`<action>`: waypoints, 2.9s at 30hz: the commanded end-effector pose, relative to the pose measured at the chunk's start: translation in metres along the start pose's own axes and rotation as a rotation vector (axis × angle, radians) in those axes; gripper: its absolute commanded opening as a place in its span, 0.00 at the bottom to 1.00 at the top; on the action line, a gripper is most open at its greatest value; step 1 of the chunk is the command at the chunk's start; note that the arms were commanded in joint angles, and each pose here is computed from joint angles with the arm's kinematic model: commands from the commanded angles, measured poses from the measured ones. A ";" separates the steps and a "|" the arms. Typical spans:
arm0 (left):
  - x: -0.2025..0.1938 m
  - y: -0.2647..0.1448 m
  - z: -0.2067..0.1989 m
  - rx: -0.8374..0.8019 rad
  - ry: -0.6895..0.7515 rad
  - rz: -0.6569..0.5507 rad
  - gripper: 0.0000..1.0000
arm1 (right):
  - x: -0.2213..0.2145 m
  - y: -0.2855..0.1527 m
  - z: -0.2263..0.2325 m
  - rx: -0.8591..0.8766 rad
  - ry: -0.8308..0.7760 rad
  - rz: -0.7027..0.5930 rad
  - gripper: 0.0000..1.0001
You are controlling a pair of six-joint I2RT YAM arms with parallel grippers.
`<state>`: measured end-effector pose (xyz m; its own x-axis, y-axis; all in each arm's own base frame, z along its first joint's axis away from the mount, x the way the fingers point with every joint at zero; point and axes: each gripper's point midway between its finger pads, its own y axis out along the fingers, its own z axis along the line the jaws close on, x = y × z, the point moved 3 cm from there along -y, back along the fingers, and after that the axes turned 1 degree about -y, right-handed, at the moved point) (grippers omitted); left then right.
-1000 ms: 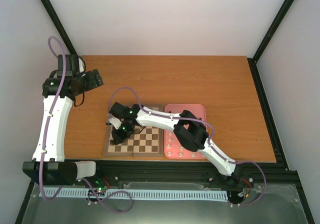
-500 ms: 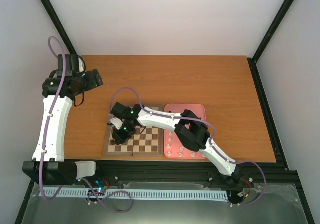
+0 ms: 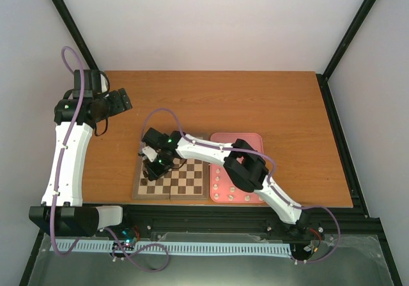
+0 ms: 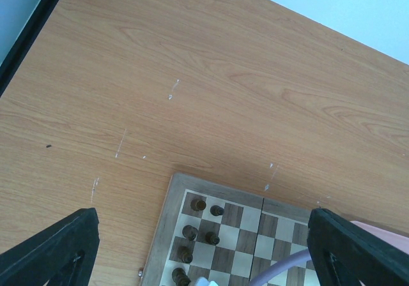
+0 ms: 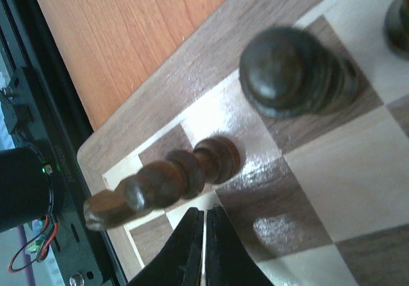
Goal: Set up the chess pieces on the board
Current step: Adjust the chess piece on the chessboard, then pick up the chess piece from the storage box.
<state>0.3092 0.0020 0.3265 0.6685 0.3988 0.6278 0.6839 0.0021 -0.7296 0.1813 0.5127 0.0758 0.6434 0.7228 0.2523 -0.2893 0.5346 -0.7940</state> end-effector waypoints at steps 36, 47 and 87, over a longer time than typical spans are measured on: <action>0.005 0.002 -0.003 -0.004 0.025 -0.017 1.00 | 0.010 0.015 -0.012 -0.018 0.014 0.001 0.03; 0.006 0.002 -0.003 -0.004 0.025 -0.016 1.00 | 0.009 0.015 -0.013 -0.025 0.012 0.006 0.03; 0.014 0.008 0.004 0.072 0.041 -0.024 1.00 | -0.056 -0.217 -0.154 -0.627 0.299 -0.153 0.68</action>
<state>0.3176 0.0113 0.3153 0.6822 0.3812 0.6239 0.6527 0.0671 -0.7547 0.3086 0.3276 0.1905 0.7910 0.4381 0.4270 0.2461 0.4111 -0.8777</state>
